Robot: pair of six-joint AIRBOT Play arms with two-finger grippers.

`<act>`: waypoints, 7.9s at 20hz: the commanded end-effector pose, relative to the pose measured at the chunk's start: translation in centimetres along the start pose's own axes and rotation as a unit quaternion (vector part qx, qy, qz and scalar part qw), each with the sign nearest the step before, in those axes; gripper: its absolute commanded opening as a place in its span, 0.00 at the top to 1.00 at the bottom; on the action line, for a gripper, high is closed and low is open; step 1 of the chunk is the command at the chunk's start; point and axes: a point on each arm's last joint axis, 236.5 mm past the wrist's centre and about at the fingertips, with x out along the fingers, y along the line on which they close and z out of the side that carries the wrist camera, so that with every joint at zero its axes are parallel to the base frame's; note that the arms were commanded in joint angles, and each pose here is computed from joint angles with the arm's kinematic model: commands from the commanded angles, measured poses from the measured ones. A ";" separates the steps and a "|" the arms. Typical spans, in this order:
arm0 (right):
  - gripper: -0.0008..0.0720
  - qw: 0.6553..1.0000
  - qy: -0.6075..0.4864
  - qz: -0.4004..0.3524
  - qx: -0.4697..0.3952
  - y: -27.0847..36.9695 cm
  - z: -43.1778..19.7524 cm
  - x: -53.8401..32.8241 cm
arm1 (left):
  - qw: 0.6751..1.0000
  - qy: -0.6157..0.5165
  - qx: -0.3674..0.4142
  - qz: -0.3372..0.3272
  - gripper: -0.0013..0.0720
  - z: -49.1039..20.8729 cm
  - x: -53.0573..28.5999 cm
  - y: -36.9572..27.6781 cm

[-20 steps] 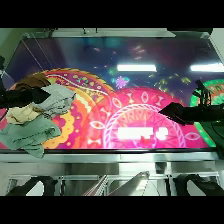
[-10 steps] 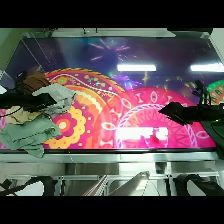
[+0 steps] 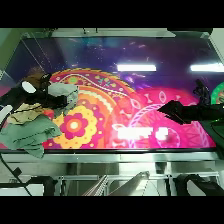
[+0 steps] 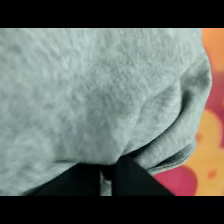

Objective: Fold the shirts.

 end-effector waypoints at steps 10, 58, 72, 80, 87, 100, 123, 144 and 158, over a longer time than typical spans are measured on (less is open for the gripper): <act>0.86 0.999 0.004 0.006 -0.033 0.4 -0.1 -0.2 | 0.961 -0.092 0.174 -0.192 0.96 5.2 -17.1 -24.0; 0.96 0.958 0.239 0.099 -0.126 5.9 -14.4 16.6 | 0.960 0.133 0.077 -0.234 0.97 -4.6 4.7 -21.2; 0.97 0.894 -0.227 0.106 -0.371 20.9 3.3 -20.0 | 0.862 -0.407 0.210 -0.219 0.96 -1.1 -43.3 -23.4; 0.97 0.755 -0.412 0.150 -0.487 30.6 -4.7 -31.3 | 0.779 -0.539 0.236 -0.218 0.96 -10.9 -54.2 -25.3; 0.97 0.896 -0.202 0.178 -0.352 22.7 4.2 -19.4 | 0.922 -0.240 0.183 -0.241 0.96 -3.8 -36.3 -22.4; 0.48 0.984 0.079 0.117 -0.104 1.3 8.8 0.5 | 0.959 0.110 0.024 -0.260 0.01 -2.3 -9.5 -15.0; 0.34 0.985 0.105 0.010 0.138 -7.9 -11.6 9.3 | 0.964 0.166 0.105 -0.181 0.04 -7.4 3.5 -18.2; 0.96 0.981 0.096 0.144 0.087 0.0 -10.5 11.9 | 0.974 0.085 0.152 -0.146 0.01 -3.7 -4.6 -16.8; 0.96 0.981 0.096 0.157 0.053 2.1 -10.8 9.5 | 0.972 0.135 0.188 -0.046 0.04 -6.6 5.4 -16.4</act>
